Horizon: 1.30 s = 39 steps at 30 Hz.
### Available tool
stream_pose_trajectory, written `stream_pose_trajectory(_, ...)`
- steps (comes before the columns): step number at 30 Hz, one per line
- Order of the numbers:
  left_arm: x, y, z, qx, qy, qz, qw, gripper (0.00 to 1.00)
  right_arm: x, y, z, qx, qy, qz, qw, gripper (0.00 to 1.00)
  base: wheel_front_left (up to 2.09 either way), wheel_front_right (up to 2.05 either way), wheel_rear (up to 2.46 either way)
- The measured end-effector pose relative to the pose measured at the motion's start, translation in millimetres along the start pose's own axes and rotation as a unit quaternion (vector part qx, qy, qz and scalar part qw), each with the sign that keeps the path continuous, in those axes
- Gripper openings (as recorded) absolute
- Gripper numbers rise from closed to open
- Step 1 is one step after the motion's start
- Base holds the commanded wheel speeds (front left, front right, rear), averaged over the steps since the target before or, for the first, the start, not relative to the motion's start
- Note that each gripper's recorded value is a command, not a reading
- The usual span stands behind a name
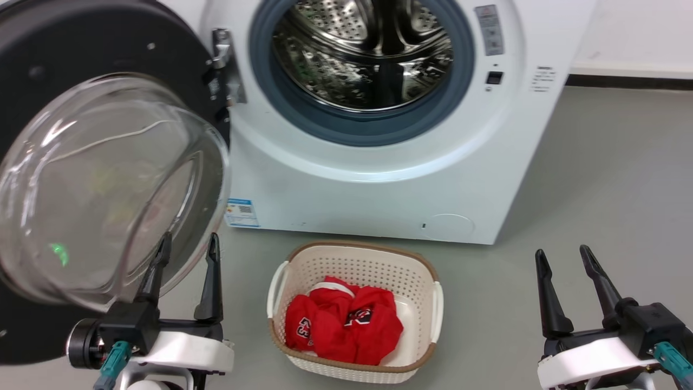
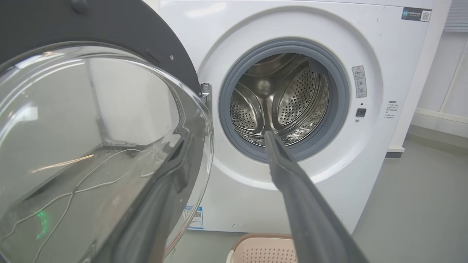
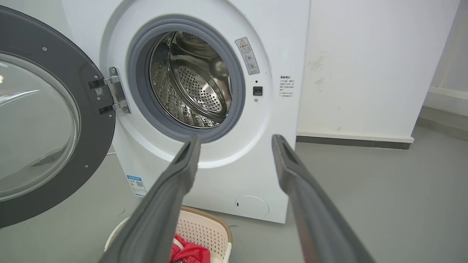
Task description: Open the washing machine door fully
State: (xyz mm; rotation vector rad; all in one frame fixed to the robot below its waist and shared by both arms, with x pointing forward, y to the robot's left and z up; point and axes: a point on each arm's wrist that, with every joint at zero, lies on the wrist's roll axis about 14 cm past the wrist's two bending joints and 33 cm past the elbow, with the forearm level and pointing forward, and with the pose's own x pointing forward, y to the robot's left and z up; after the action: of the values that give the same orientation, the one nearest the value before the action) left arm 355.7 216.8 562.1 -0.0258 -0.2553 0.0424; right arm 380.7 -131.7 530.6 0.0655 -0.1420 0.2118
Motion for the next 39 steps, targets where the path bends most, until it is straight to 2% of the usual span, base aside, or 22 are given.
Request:
stream_pose_trajectory(9, 13, -28, -19, -0.014, 0.023, -0.043, 0.999, 1.00, -19, -25, -1, -0.005, 0.010, -0.042, 0.999, 1.00, 0.00, 0.00, 0.00)
stream_pose_trajectory(37, 13, -29, -29, -0.012, 0.038, -0.045, 0.998, 1.00, -17, -25, -11, 0.010, 0.022, -0.043, 0.999, 1.00, 0.00, 0.00, 0.00)
stream_pose_trajectory(38, 13, -29, -29, -0.011, 0.038, -0.046, 0.998, 0.00, -17, -25, -12, 0.011, 0.022, -0.043, 0.999, 0.00, 0.00, 0.00, 0.00)
stream_pose_trajectory(39, 13, -29, -30, -0.012, 0.040, -0.045, 0.998, 0.00, -18, -25, -13, 0.011, 0.025, -0.044, 0.999, 0.00, 0.00, 0.00, 0.00)
